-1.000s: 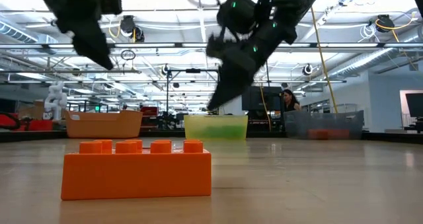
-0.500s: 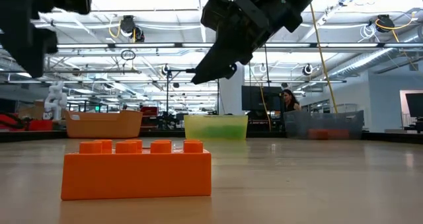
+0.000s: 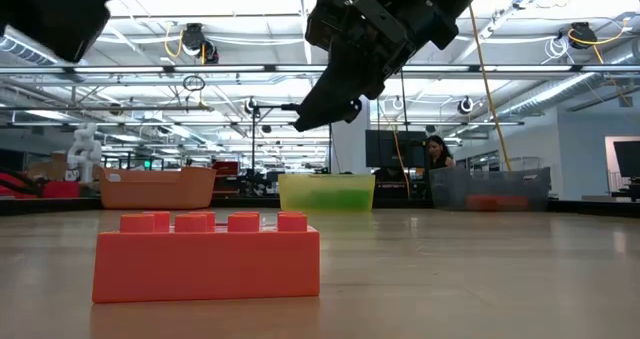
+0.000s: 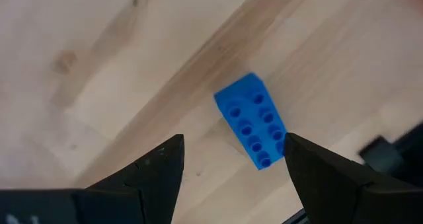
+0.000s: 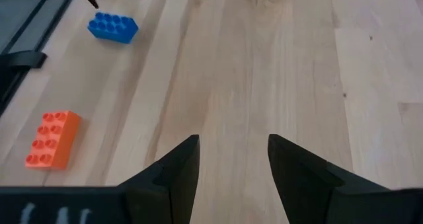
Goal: Sort & place blocks by color
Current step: Put the blue game piece into the orange bin
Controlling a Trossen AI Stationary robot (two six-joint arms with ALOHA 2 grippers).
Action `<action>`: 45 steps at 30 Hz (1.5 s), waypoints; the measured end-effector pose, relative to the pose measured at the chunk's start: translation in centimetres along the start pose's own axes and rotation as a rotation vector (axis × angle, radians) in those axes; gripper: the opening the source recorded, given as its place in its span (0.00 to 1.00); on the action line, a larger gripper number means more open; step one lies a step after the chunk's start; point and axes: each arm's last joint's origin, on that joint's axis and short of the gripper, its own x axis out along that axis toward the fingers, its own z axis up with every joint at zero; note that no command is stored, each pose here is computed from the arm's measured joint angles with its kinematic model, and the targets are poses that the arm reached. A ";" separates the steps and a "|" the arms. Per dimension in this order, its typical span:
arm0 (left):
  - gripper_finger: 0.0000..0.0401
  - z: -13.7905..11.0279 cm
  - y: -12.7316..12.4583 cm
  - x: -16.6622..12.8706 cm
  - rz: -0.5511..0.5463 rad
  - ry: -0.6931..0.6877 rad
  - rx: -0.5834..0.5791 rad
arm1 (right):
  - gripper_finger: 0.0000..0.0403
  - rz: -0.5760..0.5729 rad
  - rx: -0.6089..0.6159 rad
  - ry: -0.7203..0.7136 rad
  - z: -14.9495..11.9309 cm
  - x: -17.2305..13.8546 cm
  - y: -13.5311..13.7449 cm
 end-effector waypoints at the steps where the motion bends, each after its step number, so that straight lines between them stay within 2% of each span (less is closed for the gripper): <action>1: 0.64 0.0 -0.2 0.4 0.006 0.014 -0.013 | 0.42 -0.002 0.003 0.009 -0.1 0.0 -0.1; 14: 0.64 0.4 -3.0 2.7 -0.008 0.018 -0.119 | 0.42 -0.009 0.038 0.187 -1.8 -0.2 -0.2; 24: 0.64 -0.1 -2.2 3.0 0.101 0.044 -0.194 | 0.42 0.008 0.025 0.217 -2.1 -0.1 0.7; 36: 0.64 -1.0 -1.7 2.4 0.137 0.063 -0.213 | 0.42 0.009 0.017 0.201 -2.0 0.0 0.7; 45: 0.64 -1.9 -1.6 3.3 0.179 0.055 -0.265 | 0.42 0.010 0.013 0.202 -2.0 0.0 0.7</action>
